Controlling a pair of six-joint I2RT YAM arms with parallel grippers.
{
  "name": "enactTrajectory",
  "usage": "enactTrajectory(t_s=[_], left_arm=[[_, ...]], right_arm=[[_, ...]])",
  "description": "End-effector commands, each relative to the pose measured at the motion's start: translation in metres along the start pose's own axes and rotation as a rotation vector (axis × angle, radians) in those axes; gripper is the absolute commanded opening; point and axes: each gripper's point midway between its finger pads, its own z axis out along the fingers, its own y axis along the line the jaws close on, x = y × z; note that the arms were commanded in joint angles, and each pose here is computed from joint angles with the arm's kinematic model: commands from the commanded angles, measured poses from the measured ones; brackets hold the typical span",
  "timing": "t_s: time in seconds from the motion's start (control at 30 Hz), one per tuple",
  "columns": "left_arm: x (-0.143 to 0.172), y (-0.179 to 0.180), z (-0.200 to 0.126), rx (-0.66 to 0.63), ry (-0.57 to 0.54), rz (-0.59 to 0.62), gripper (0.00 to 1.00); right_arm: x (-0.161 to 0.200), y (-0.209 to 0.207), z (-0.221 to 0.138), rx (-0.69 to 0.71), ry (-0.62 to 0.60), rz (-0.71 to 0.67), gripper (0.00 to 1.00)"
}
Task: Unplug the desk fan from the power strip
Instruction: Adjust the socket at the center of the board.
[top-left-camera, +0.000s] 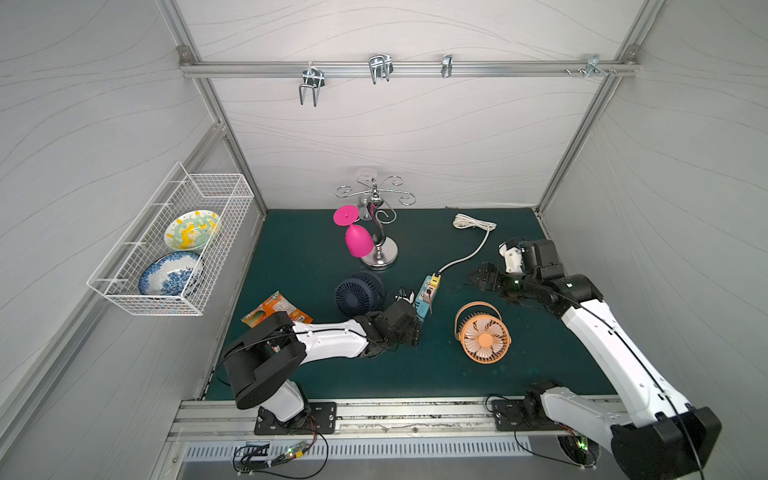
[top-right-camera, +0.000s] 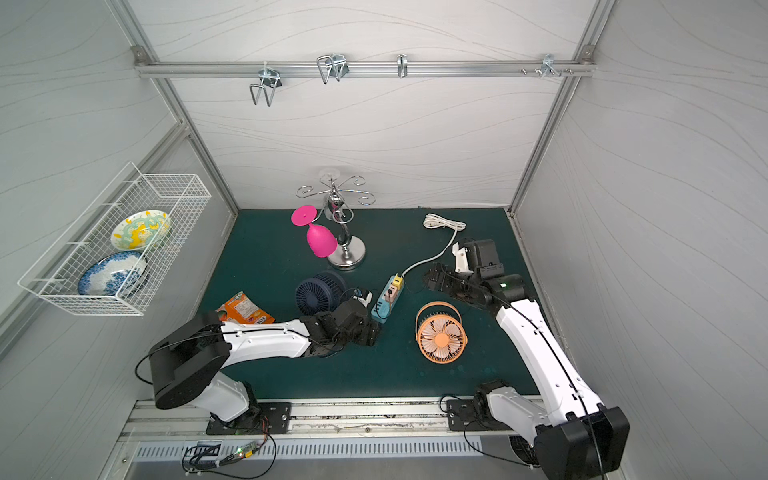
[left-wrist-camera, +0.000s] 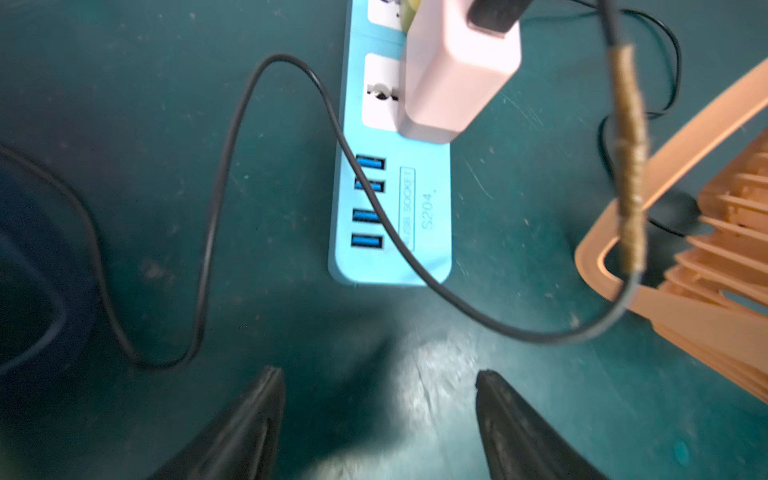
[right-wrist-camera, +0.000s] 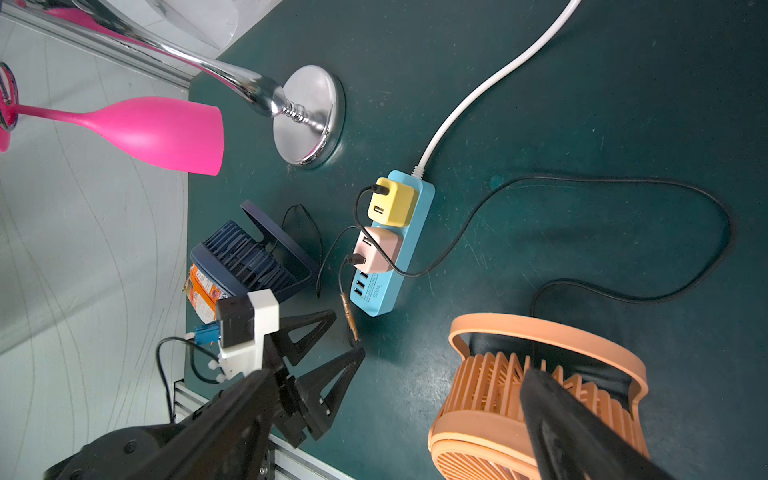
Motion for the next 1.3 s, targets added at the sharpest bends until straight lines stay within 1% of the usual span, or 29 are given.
enactTrajectory(t_s=[0.0, 0.13, 0.23, 0.33, 0.43, 0.53, 0.57, 0.7, 0.87, 1.07, 1.27], left_arm=[[-0.021, -0.01, 0.009, 0.031, -0.116, 0.036, 0.78], [-0.025, -0.016, 0.019, 0.042, -0.12, 0.058, 0.8], [-0.026, -0.016, 0.028, 0.027, -0.12, 0.062, 0.8], [-0.028, -0.011, 0.033, -0.006, -0.138, 0.067, 0.8], [-0.032, -0.012, 0.036, -0.003, -0.17, 0.072, 0.81], [-0.03, -0.009, 0.042, -0.015, -0.176, 0.077, 0.8], [-0.035, -0.012, 0.043, -0.005, -0.205, 0.069, 0.8], [-0.035, -0.01, 0.047, -0.001, -0.245, 0.06, 0.79], [-0.034, -0.01, 0.055, -0.003, -0.261, 0.08, 0.75], [-0.022, -0.004, 0.059, -0.016, -0.26, 0.071, 0.68], [-0.011, -0.004, 0.057, -0.025, -0.259, 0.091, 0.61]], right_arm=[[-0.003, 0.008, -0.007, -0.02, -0.023, -0.011, 0.96], [-0.005, 0.009, -0.009, -0.02, -0.03, -0.015, 0.96], [-0.007, 0.011, -0.01, -0.024, -0.032, -0.017, 0.96], [-0.008, 0.012, -0.012, -0.028, -0.033, -0.02, 0.96], [-0.009, 0.015, -0.015, -0.034, -0.039, -0.027, 0.96], [-0.011, 0.017, -0.018, -0.036, -0.045, -0.032, 0.96], [-0.011, 0.017, -0.019, -0.037, -0.045, -0.034, 0.96], [-0.013, 0.02, -0.021, -0.043, -0.048, -0.041, 0.96], [-0.014, 0.02, -0.022, -0.039, -0.05, -0.046, 0.96], [-0.015, 0.02, -0.02, -0.035, -0.047, -0.048, 0.96], [-0.014, 0.017, -0.009, -0.024, -0.006, -0.017, 0.96]])
